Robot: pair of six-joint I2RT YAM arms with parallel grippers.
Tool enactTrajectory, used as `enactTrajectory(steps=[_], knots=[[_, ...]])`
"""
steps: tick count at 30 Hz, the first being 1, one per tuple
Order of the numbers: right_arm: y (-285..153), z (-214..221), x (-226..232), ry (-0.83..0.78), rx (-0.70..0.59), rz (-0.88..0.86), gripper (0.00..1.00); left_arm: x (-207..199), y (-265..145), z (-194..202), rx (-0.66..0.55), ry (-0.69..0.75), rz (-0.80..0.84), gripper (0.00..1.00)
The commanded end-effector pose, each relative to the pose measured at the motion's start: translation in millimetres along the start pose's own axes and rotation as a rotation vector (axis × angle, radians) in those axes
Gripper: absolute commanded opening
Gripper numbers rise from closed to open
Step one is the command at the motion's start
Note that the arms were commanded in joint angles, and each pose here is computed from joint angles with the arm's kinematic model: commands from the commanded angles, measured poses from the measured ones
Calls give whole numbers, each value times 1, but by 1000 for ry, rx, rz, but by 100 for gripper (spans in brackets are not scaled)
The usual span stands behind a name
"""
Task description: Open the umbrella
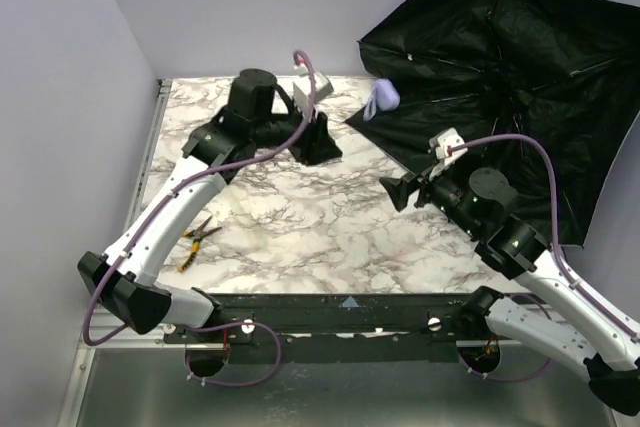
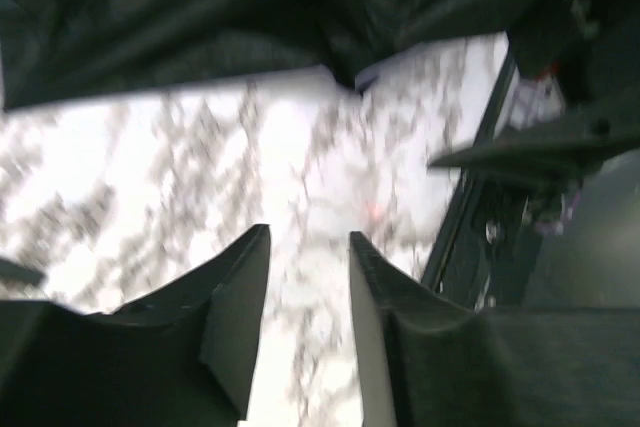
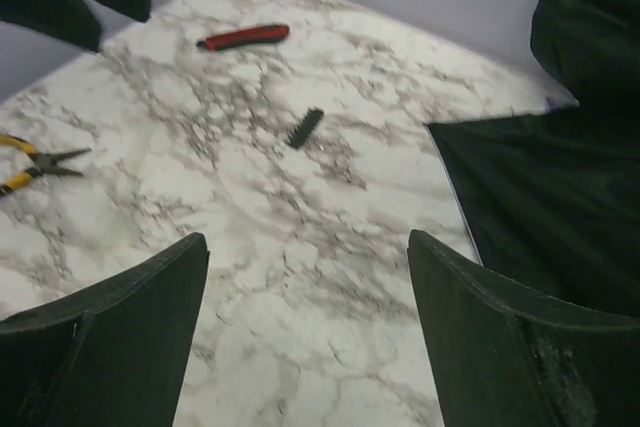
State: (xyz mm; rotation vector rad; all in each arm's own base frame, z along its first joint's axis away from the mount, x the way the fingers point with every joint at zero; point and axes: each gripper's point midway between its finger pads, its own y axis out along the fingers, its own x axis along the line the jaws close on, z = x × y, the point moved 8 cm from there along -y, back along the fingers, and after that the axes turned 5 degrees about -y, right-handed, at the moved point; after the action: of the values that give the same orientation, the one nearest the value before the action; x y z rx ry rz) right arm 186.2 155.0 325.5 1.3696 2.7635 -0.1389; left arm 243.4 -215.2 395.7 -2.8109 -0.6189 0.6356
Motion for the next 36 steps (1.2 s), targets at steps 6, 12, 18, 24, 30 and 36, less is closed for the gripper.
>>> enactTrajectory(steps=[6, 12, 18, 24, 30, 36], knots=[[-20, 54, -11, -5, 130, 35, 79, -9, -10, 36, 104, 209, 122, 54], [-12, -3, -51, -171, -98, 277, 86, -10, -10, 21, 66, 320, 144, 64], [9, -27, -126, -274, -158, 546, 87, -15, -12, 9, 5, 365, 171, 84], [2, -26, -227, -108, -176, 592, 81, -20, -18, 5, -58, 417, 172, 86], [37, 3, -240, -145, -156, 324, 83, -16, -23, 1, -113, 459, 119, 87], [59, 42, -236, -149, -77, 106, 79, -12, -32, -4, -133, 483, 78, 88]])
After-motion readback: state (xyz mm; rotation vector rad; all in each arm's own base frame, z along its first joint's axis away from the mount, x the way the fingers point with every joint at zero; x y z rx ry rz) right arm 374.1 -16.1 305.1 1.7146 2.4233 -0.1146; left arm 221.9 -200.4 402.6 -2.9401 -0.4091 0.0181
